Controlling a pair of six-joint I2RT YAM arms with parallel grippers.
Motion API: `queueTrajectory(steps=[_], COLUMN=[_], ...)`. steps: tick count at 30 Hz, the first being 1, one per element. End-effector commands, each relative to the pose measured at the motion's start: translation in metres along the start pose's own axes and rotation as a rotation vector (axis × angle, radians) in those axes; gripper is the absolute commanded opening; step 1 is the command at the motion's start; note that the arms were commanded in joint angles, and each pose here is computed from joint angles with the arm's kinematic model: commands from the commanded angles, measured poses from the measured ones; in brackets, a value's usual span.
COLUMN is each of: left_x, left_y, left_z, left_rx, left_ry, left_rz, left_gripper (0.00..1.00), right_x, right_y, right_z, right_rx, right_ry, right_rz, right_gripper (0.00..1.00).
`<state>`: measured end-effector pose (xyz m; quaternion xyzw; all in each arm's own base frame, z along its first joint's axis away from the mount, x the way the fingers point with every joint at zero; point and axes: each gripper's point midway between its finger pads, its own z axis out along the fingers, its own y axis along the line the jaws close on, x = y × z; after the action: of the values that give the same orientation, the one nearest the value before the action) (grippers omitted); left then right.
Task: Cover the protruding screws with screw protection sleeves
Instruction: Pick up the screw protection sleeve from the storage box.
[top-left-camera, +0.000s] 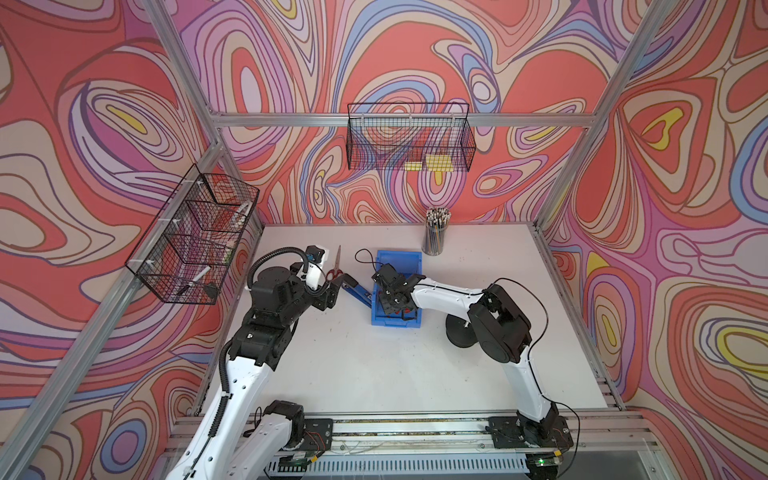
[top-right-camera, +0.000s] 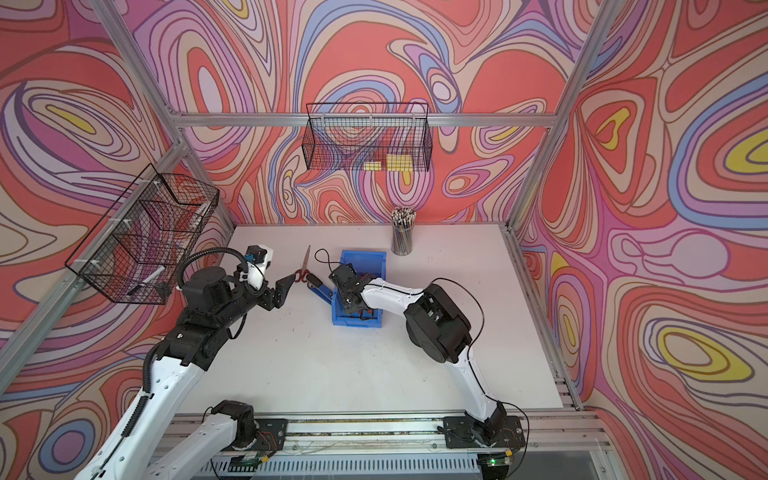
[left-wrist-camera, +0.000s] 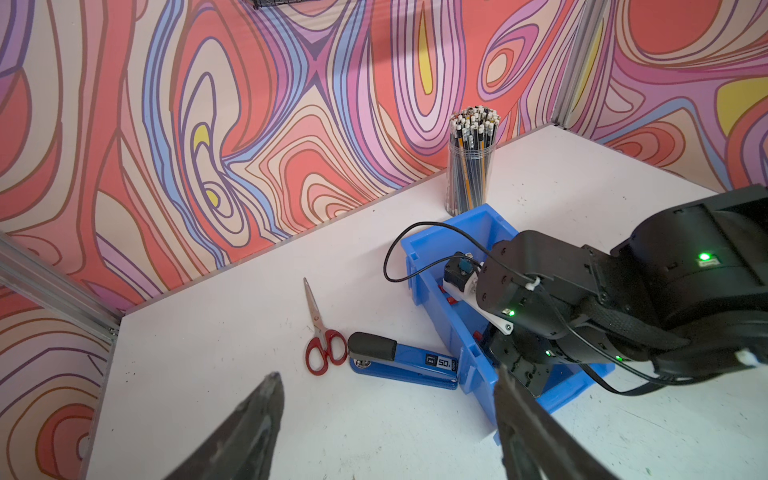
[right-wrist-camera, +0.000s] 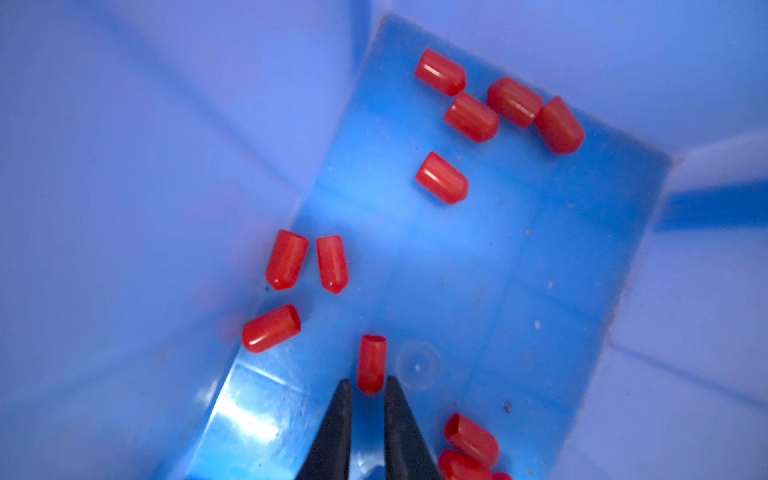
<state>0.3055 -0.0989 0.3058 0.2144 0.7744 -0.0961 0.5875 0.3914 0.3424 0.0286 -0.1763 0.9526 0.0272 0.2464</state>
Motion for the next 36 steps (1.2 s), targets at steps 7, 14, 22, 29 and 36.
queueTrajectory(steps=[7,14,22,29,36], left_x=[-0.001,-0.001,-0.002,-0.006,-0.002], left_y=[-0.001,-0.001,0.001,0.003,-0.010], left_z=[0.002,0.002,-0.002,-0.008,0.001], left_rx=[0.009,0.007,-0.010,-0.029,0.064], left_ry=[-0.006,-0.004,-0.006,-0.023,0.031], left_rz=[0.008,0.008,0.019,0.027,-0.012], left_gripper=[0.80,0.80,0.80,0.80,0.79], right_x=[-0.002,-0.007,-0.015,-0.018,-0.019], right_y=[0.000,0.001,0.004,0.011,0.014], right_z=[-0.010,-0.016,-0.037,-0.062,-0.101], right_rx=[-0.011,-0.019,-0.066,-0.143,-0.225], right_ry=[-0.014,-0.033,-0.072,-0.115,-0.179], right_rz=[-0.009,-0.022,-0.044,-0.081,-0.134], right_gripper=[0.10,0.05,0.03,0.02,0.02])
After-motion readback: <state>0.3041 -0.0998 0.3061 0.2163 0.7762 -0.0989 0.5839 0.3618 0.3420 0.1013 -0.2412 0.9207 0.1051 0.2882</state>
